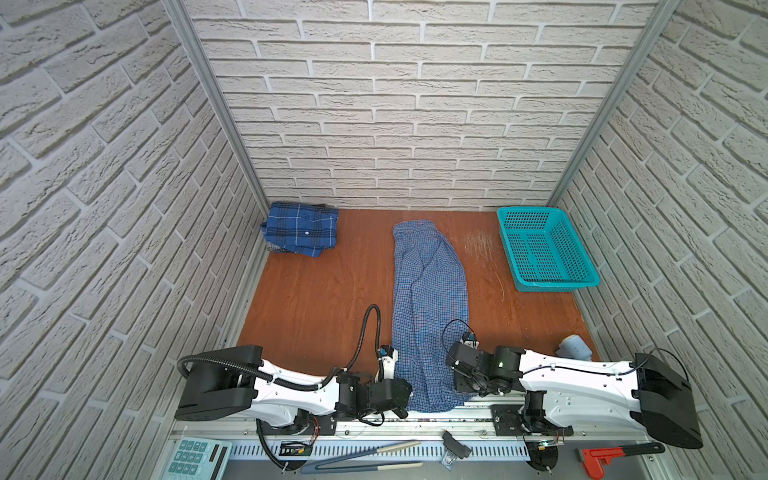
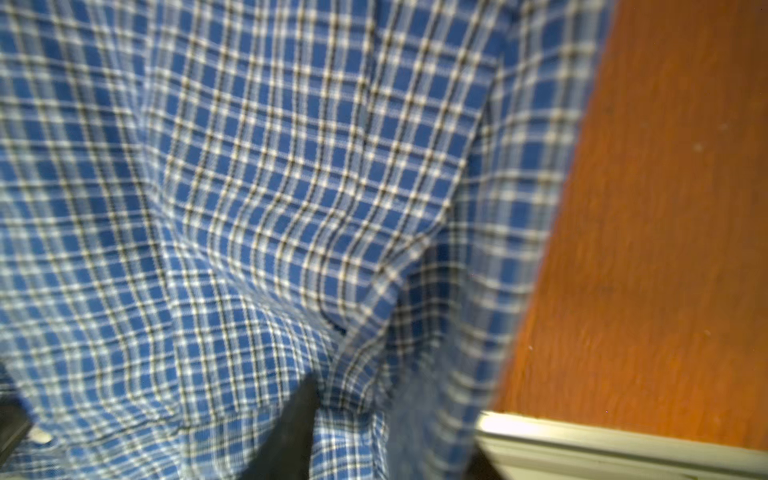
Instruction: Fold and stack the long sleeve shirts
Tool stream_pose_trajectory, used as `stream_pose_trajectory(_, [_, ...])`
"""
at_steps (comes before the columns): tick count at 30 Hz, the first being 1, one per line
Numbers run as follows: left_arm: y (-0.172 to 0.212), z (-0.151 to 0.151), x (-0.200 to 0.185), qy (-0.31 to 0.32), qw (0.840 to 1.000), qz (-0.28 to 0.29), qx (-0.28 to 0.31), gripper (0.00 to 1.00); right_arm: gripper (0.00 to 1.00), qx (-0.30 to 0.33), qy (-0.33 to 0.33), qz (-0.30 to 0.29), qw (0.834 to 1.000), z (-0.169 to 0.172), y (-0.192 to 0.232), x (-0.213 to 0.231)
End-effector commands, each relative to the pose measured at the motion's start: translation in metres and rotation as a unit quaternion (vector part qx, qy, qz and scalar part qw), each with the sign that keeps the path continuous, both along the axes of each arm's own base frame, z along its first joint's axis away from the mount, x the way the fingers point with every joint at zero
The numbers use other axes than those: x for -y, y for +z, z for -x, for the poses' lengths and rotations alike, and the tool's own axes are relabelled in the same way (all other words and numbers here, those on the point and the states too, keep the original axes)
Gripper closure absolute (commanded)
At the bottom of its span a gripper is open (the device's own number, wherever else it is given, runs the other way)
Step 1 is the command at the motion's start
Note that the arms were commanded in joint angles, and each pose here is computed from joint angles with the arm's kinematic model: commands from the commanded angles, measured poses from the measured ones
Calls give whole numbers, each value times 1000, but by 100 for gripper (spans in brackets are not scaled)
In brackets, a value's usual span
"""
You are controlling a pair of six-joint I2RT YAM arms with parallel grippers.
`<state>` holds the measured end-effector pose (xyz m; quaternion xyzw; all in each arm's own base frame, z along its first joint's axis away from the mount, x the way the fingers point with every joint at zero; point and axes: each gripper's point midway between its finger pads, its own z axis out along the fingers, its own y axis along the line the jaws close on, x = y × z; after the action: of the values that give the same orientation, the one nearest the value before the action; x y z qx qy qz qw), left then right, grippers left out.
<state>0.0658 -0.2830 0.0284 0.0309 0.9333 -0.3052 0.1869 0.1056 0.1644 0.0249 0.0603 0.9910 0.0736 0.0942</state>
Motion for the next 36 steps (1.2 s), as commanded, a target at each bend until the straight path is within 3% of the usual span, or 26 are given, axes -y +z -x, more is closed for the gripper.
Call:
stream_pose_trajectory(1, [31, -10, 13, 15, 998, 65, 19, 76, 79, 25, -16, -38, 999, -8, 26, -15])
stream_pose_trajectory(4, [60, -22, 17, 21, 993, 111, 41, 89, 92, 40, -19, -64, 997, -13, 44, -24])
stream_pose_trajectory(11, [109, -48, 12, 31, 982, 165, 81, 95, 94, 101, -36, -59, 992, -36, 85, -23])
stream_pose_trajectory(14, [98, -45, 5, 24, 988, 136, 70, 86, 94, 80, -27, -44, 995, -30, 72, -22])
stream_pose_trajectory(17, [75, -30, 9, 17, 988, 149, 40, 91, 94, 54, -35, -30, 997, -19, 51, -12])
stream_pose_trajectory(19, [55, -18, 11, 7, 991, 128, 24, 91, 93, 41, -35, -38, 998, -12, 38, -8])
stream_pose_trajectory(21, [38, -9, 13, -3, 996, 90, 12, 85, 91, 27, -39, -32, 998, -5, 25, 0])
stream_pose_trajectory(23, [24, -3, 11, -6, 998, 54, 0, 70, 82, 14, -41, -18, 999, 2, 16, 9])
stream_pose_trajectory(26, [22, -1, 8, -1, 999, 44, -3, 47, 72, 4, -36, -12, 999, 8, 10, 14])
stream_pose_trajectory(30, [31, -4, -8, 18, 1000, 23, 8, 29, 58, 9, -29, -21, 999, 8, 13, 15])
stream_pose_trajectory(36, [28, -2, -27, 29, 999, -39, 13, 18, 38, 9, -29, -38, 999, 12, 8, 17])
